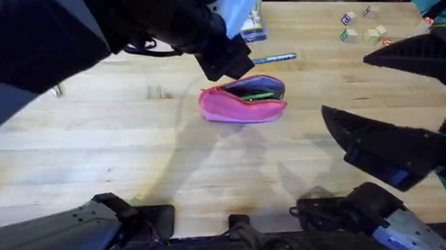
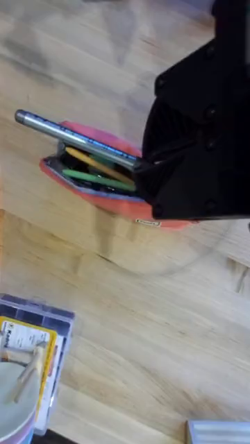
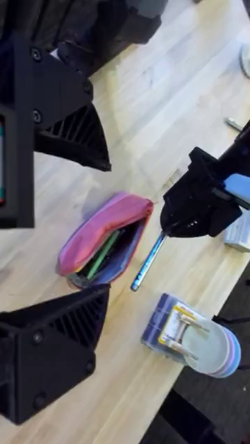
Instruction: Unzip the bag, pick up the pens from the table one at a time and place them inside, then zip the bag closed.
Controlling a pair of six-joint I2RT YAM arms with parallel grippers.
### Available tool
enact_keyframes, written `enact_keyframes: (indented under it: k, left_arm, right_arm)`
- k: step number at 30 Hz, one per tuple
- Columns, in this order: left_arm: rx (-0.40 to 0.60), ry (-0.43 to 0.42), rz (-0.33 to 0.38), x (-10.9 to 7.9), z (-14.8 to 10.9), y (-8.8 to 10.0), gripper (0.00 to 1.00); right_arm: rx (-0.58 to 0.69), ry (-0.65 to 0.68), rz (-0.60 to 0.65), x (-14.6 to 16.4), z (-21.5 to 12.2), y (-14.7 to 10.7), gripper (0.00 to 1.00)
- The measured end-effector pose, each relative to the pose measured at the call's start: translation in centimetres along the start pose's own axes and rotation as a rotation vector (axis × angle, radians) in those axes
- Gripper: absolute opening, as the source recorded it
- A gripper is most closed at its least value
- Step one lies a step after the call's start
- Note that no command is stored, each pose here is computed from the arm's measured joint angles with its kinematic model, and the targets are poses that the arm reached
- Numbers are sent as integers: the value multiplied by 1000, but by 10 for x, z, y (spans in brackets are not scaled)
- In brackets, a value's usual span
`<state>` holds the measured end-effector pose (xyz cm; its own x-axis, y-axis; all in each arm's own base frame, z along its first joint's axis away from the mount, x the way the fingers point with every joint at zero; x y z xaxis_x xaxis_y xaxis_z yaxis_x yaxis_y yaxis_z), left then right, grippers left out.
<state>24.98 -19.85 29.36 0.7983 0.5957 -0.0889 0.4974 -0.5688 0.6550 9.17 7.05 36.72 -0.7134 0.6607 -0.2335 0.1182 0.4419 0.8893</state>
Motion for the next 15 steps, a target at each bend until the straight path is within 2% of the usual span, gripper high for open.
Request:
enact_keyframes:
  k: [5,15]
  left_arm:
    - [31,-13,-7,-5,12,-1,41]
    - [117,-35,-30,-4,57,-5,41]
  right_arm:
    - [6,2,1,0,0,-1,998]
    - [6,3,1,0,0,-1,997]
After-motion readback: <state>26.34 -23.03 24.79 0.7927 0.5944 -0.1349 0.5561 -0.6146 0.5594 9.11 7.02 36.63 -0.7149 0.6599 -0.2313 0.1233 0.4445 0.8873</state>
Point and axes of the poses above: each hand's point on the last joint's axis, 136 mm out from that joint toward the fingers, its own z axis out along the fingers, its own x axis along the line the jaws close on, y = z × x, the point moved 8 cm from there along -z, back along the fingers, and after that the axes turned 13 degrees about -z, right-handed, at the moved point
